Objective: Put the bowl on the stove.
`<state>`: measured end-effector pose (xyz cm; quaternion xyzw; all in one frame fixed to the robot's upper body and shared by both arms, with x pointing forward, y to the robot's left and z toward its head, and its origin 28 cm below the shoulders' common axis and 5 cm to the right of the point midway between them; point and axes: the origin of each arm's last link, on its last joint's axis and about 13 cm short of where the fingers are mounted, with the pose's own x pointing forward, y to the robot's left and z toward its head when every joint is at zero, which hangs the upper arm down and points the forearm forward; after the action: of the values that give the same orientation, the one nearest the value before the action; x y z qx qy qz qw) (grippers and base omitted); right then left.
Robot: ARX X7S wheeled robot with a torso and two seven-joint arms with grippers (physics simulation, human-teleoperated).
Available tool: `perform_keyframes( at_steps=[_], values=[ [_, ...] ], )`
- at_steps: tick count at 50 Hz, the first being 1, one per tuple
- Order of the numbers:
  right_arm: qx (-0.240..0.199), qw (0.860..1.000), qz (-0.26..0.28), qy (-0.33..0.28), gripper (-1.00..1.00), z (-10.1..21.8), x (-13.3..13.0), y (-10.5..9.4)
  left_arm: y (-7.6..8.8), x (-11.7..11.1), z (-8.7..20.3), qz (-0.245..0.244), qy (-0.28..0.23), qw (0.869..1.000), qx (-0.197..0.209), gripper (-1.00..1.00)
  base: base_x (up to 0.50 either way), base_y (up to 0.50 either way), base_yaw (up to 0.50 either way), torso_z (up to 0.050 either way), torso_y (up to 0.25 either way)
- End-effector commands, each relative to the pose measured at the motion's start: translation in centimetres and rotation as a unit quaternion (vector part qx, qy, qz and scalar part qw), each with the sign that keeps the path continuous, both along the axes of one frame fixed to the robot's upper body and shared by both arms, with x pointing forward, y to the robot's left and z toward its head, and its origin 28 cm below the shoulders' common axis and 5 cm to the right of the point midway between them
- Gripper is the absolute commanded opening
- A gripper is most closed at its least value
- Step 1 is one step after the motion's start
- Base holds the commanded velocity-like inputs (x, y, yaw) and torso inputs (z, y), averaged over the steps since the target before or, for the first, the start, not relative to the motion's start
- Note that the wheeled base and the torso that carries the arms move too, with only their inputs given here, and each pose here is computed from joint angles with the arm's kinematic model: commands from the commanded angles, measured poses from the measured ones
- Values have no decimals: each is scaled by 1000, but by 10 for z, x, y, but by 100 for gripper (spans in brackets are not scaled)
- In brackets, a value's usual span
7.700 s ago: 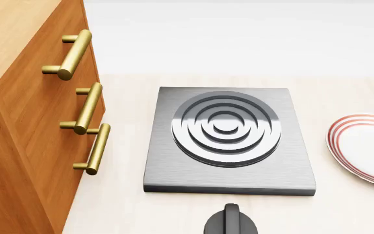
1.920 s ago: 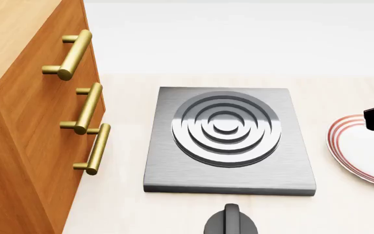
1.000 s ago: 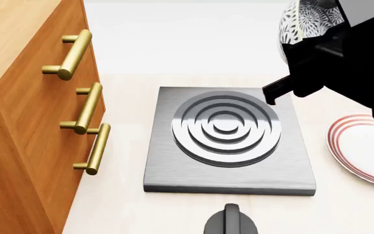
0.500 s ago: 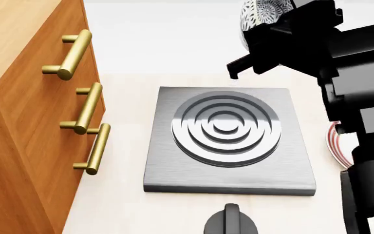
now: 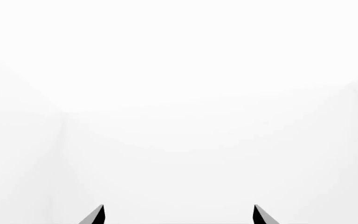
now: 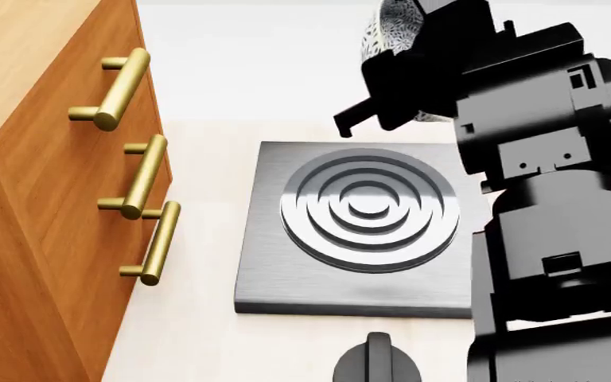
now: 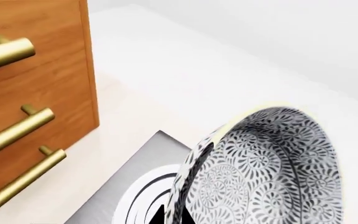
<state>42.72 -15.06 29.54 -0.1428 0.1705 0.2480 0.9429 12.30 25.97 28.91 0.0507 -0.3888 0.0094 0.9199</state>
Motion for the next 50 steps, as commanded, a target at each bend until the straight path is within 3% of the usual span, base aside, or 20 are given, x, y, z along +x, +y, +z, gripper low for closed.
perform_keyframes(
  at_steps=[1,22,50],
  values=[
    [25,999,0,25,-100,-1,-1,13,0,0,1,-1,-18,1000,15,100,0,0,0,0,0],
    [25,999,0,25,-100,-1,-1,13,1,1,0,21,-18,1000,4,100,0,0,0,0,0],
    [25,999,0,25,-100,-1,-1,13,0,0,1,12,-24,1000,-6,100,0,0,0,0,0]
  ],
)
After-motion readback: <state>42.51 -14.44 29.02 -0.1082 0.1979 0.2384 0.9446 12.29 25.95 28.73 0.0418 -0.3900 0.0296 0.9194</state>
